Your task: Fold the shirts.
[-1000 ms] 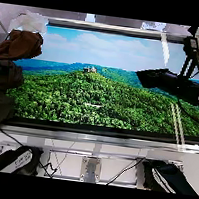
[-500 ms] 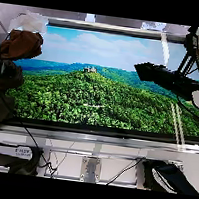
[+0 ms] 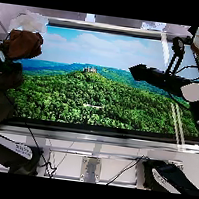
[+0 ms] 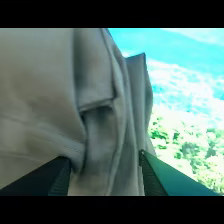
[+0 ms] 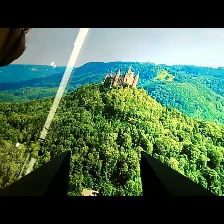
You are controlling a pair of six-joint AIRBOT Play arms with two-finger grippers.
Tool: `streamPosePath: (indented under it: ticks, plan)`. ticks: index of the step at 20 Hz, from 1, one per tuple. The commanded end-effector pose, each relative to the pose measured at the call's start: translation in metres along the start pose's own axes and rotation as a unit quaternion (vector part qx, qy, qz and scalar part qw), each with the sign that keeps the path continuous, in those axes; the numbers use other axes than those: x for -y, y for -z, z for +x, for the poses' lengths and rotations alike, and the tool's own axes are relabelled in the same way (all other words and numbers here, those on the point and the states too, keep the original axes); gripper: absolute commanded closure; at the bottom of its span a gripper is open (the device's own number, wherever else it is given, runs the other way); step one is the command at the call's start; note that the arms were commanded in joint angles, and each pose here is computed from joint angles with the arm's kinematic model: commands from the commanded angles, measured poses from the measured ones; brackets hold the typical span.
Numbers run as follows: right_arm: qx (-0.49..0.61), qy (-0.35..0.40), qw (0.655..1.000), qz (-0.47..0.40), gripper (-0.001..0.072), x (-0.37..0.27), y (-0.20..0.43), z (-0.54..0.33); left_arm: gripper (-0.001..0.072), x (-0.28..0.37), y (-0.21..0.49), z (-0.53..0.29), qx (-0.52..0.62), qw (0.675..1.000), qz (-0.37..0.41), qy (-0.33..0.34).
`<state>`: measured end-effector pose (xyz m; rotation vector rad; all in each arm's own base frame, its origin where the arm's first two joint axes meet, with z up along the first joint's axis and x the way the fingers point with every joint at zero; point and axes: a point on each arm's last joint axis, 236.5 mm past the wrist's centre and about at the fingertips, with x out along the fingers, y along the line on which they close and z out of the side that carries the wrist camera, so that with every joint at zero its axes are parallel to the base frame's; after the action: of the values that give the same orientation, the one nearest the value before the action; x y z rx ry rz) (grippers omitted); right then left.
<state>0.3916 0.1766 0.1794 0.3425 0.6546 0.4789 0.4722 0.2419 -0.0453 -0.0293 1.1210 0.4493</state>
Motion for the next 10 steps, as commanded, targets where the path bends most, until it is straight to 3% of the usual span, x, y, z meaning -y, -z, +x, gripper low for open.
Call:
streamPosePath:
  ticks: [1, 3, 4, 5, 6, 8, 10]
  plan:
    - [-0.003, 0.001, 1.000, 0.003, 0.0210, 0.001, 0.001, 0.003, 0.0198, 0.005, 0.012, 0.013, -0.028, 1.000, 0.005, 0.008]
    - [-0.001, 0.001, 1.000, 0.003, 0.0210, 0.001, 0.001, 0.003, 0.0207, 0.007, 0.018, 0.018, -0.039, 0.999, 0.004, 0.009]
    - [0.001, 0.001, 1.000, 0.003, 0.0210, 0.001, 0.000, 0.003, 0.0342, 0.007, 0.021, 0.019, -0.046, 0.999, 0.005, 0.009]
    - [0.004, 0.001, 1.000, 0.003, 0.0211, 0.002, -0.002, 0.003, 0.0641, 0.007, 0.023, 0.020, -0.049, 0.999, 0.004, 0.009]
    - [0.008, 0.002, 1.000, 0.002, 0.0211, 0.002, -0.004, 0.003, 0.0695, 0.010, 0.025, 0.019, -0.055, 0.998, 0.002, 0.013]
    - [0.021, 0.005, 1.000, 0.000, 0.0211, 0.004, -0.010, 0.002, 0.0696, 0.032, 0.037, 0.016, -0.081, 0.994, -0.033, 0.058]
    - [0.034, 0.014, 0.999, -0.008, 0.0211, 0.008, -0.016, 0.002, 0.0696, 0.093, 0.038, -0.003, -0.101, 0.974, -0.082, 0.186]
